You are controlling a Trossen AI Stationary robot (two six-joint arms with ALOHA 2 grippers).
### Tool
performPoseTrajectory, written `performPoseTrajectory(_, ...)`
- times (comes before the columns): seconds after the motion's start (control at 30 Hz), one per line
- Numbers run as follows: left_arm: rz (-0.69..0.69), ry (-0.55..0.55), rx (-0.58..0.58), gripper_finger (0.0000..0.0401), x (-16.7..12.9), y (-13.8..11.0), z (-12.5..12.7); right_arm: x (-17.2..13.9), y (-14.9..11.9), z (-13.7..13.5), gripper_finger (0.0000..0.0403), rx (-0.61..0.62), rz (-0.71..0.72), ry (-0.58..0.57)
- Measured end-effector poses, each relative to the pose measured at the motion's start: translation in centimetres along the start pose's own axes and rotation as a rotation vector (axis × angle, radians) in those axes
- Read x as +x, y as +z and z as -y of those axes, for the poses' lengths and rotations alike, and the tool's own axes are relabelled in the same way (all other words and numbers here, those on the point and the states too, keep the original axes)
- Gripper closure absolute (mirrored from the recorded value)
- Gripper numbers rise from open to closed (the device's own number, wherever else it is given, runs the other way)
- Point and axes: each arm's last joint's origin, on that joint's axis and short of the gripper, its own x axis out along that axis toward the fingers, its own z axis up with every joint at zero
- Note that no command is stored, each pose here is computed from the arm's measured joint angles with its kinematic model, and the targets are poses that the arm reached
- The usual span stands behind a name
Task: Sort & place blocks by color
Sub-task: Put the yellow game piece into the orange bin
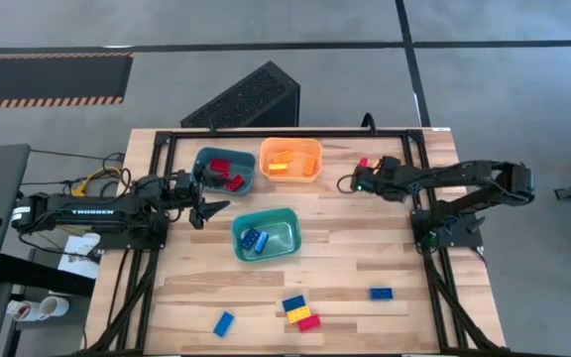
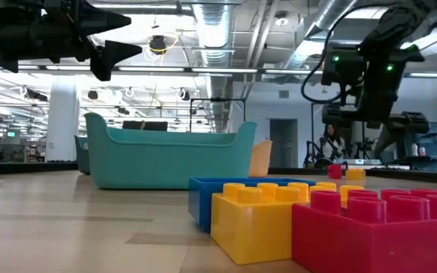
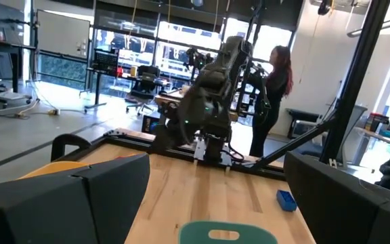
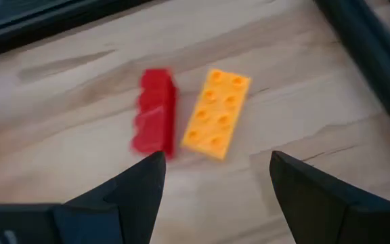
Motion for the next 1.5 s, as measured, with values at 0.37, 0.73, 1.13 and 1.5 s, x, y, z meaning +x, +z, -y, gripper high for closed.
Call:
performPoseTrajectory(0.37,0.0,0.001,0.005,0.0074,0.0,0.0,0.0,2.7,3.3,-0.1,0.0117,0.074,-0.021,-0.029)
performPoseTrajectory(0.73,0.002,0.011,0.005,0.0074,0.0,0.0,0.0,4.1,5.2,0.6,0.0117,0.15,-0.043,-0.071)
performPoseTrajectory(1.13,0.011,-0.013,-0.01,0.0074,0.0,0.1,0.1,7.6,2.7,-0.8,0.0117,0.105,-0.14,-0.094)
performPoseTrajectory(1.5,0.014,-0.022,-0.018,0.0074,0.0,0.2,0.1,8.0,1.4,-0.2,0.0129,-0.055,-0.187,-0.209)
